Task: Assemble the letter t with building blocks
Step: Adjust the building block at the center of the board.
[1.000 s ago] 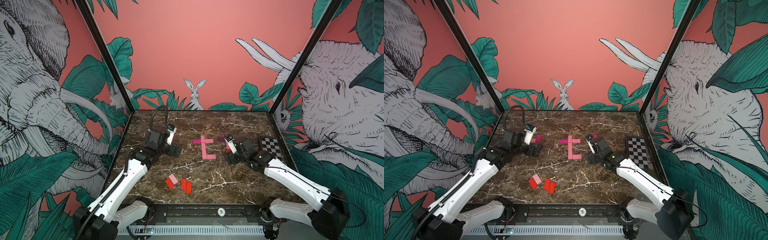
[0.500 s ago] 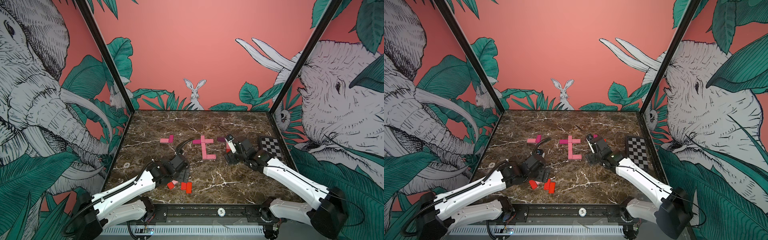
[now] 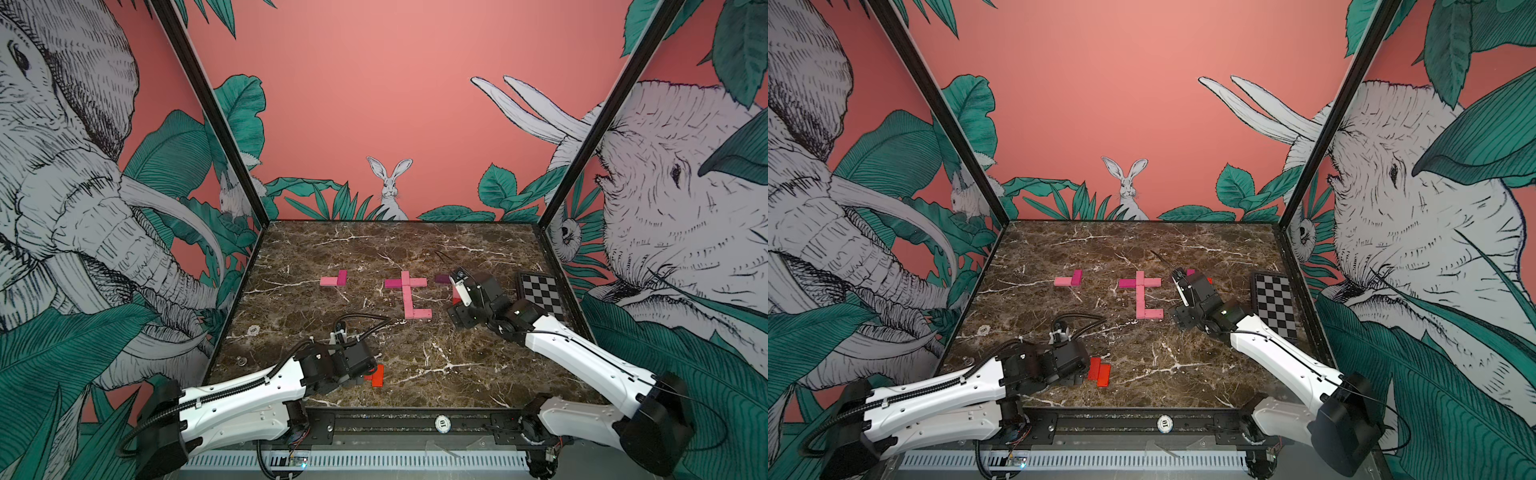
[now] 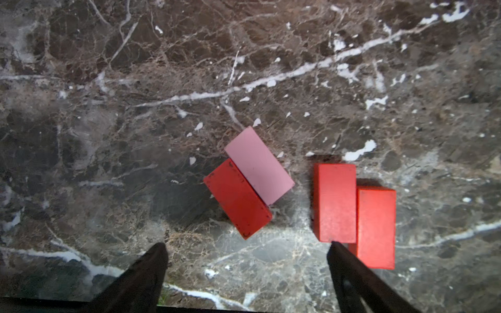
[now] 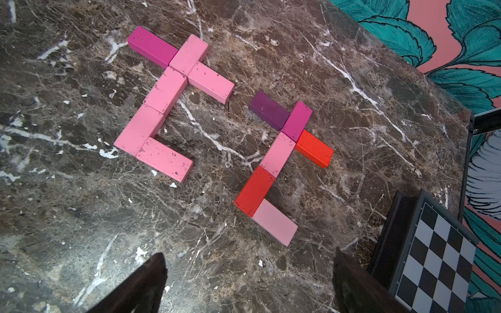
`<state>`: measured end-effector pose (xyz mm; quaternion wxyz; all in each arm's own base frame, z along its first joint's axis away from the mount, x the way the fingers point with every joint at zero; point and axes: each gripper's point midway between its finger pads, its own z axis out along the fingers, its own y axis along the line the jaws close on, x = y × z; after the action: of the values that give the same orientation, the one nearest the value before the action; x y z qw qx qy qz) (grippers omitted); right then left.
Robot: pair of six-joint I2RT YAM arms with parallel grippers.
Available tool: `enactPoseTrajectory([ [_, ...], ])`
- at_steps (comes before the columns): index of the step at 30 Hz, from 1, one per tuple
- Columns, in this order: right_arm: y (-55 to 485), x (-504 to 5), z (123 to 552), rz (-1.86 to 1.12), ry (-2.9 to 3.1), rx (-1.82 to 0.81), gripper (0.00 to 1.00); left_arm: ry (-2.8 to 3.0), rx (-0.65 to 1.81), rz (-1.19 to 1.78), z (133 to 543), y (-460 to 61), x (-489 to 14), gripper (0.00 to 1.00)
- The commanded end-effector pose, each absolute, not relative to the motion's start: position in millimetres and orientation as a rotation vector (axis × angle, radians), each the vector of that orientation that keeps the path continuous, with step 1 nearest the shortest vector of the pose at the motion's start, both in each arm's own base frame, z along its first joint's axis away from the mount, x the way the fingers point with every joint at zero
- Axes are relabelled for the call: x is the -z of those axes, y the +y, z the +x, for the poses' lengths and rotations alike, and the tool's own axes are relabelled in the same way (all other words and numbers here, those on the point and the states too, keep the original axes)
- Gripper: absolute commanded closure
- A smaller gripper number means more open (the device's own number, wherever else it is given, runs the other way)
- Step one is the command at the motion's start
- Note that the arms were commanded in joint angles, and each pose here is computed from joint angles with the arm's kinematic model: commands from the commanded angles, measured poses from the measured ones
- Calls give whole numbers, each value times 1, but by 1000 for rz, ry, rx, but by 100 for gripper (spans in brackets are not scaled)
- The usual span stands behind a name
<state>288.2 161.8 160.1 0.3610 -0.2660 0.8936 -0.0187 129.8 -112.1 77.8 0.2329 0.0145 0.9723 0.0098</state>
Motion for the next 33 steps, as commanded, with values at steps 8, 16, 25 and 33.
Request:
enactPoseTrajectory([
  [8, 163, -159, 295, -656, 2297, 53, 7, 2686, 3, -81, 120, -96, -57, 19],
  [16, 164, -157, 296, -659, 2302, 54, 7, 2727, 10, -59, 120, -112, -38, 20],
  [25, 164, -158, 296, -662, 2299, 52, 7, 2763, 19, -142, 119, -108, -17, 27],
  [33, 164, -159, 295, -663, 2299, 55, 7, 2779, 37, -140, 125, -99, -10, 30],
])
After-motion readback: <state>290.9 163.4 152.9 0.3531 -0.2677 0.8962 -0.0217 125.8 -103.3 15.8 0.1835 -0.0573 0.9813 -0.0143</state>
